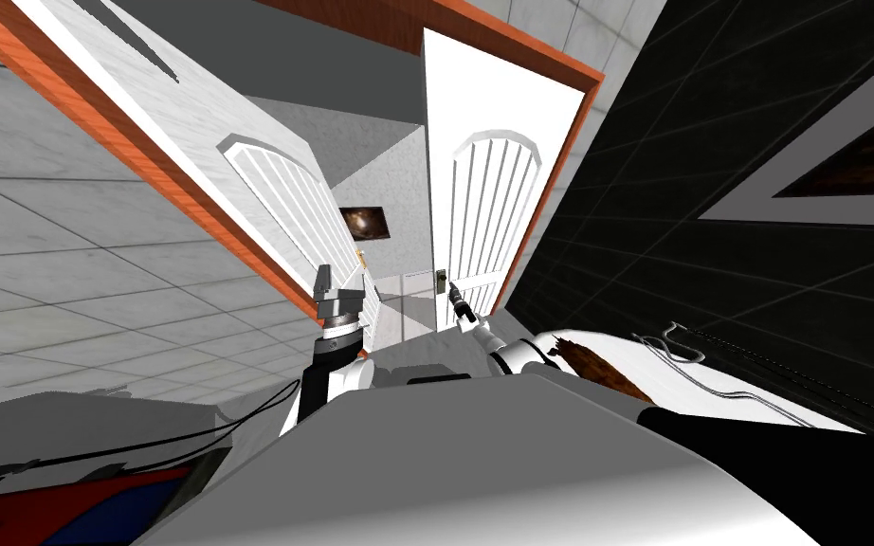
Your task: Push the door open
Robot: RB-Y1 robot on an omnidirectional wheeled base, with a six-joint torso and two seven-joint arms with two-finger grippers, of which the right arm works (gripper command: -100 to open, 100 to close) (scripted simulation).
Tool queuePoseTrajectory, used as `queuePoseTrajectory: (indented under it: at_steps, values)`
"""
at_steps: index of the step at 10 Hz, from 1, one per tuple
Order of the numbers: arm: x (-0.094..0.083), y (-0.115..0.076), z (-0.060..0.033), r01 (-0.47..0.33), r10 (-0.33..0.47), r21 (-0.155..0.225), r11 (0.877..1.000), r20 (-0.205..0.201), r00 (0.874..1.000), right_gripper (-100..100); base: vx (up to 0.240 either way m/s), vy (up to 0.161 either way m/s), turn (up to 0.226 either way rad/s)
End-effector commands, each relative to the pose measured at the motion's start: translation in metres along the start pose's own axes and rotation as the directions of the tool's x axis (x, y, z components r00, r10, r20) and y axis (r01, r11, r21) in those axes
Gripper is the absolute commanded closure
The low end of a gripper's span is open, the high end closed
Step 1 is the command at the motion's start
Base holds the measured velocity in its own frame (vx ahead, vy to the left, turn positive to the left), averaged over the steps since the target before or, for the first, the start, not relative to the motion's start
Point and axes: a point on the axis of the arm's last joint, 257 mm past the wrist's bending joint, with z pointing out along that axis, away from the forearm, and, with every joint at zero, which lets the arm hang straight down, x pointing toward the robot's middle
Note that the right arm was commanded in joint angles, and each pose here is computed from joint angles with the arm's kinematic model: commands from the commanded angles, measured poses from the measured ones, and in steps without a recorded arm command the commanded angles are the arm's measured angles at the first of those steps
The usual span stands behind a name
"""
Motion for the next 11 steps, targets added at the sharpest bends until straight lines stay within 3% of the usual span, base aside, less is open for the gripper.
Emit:
queuePoseTrajectory:
  at_steps: [1, 6, 11]
  values:
    - [0.006, -0.004, 0.0017, 0.002, -0.002, 0.014, 1.000, -0.008, 1.000, -100, 0.016, -0.093, 0.083]
    - [-0.016, -0.003, 0.0004, 0.020, -0.020, 0.011, 1.000, 0.015, 1.000, -100, 0.110, 0.018, 0.021]
    - [-0.011, -0.004, -0.0006, 0.005, -0.005, 0.011, 1.000, 0.018, 1.000, -100, 0.187, 0.042, 0.022]
